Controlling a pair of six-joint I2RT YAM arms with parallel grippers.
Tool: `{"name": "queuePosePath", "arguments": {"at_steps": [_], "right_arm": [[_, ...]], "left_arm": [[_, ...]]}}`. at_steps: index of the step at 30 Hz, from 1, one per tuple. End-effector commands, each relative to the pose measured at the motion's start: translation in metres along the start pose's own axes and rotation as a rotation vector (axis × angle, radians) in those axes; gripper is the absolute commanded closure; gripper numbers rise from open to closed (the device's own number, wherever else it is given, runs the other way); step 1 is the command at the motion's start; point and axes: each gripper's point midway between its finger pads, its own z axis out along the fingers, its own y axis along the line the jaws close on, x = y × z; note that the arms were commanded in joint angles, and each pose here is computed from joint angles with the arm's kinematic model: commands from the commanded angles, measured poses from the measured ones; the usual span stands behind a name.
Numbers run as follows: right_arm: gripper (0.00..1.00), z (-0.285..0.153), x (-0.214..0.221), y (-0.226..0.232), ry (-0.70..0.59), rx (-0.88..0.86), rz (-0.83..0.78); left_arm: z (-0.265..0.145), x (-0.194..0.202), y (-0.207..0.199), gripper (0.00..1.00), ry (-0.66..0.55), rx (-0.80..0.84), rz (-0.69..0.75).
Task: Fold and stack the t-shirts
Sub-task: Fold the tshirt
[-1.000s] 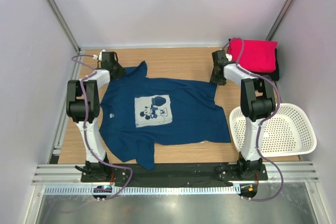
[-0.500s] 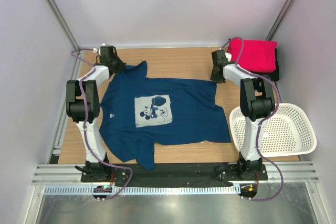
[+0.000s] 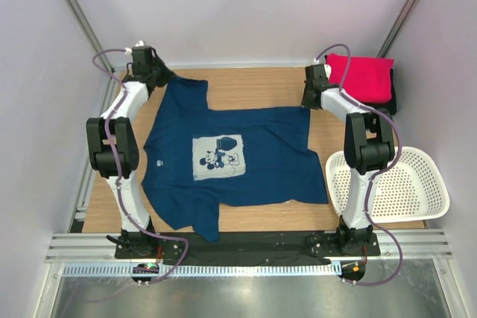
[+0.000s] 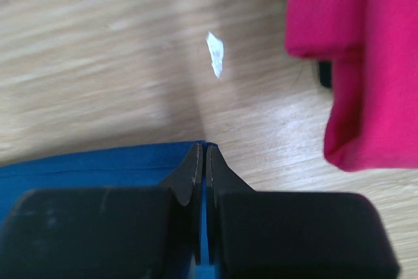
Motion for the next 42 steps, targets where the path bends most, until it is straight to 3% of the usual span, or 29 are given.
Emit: {"name": "queuePosePath", "arguments": {"at_steps": [1,9,13,24,33,42], "right_arm": [[0.99,-0.042,-0.094,0.014,-0.256,-0.077,0.003],[0.99,-0.031,-0.123,0.028,-0.343,-0.142,-0.035],[0.99,-0.016,-0.127,0.029,-0.346,-0.145,-0.064],[0.99,-0.003,-0.151,0.033,-0.385,-0.162,-0.089],[0.99,-0.024,-0.158,0.031,-0.406,-0.169,-0.089],[0.99,-0.052,-0.136,0.015,-0.392,-0.153,-0.105]], "left_arm": [[-0.049,-0.075,-0.044,1.0,-0.142,0.13,0.029],[-0.071,-0.105,-0.067,1.0,-0.155,0.213,0.16],[-0.067,-0.118,-0.072,1.0,-0.138,0.27,0.144],[-0.046,-0.086,-0.065,1.0,0.003,0.349,0.142],[-0.102,-0.074,-0.069,1.0,-0.03,0.383,0.309],[-0.138,-0.033,-0.047,1.0,-0.026,0.395,0.456]]}}
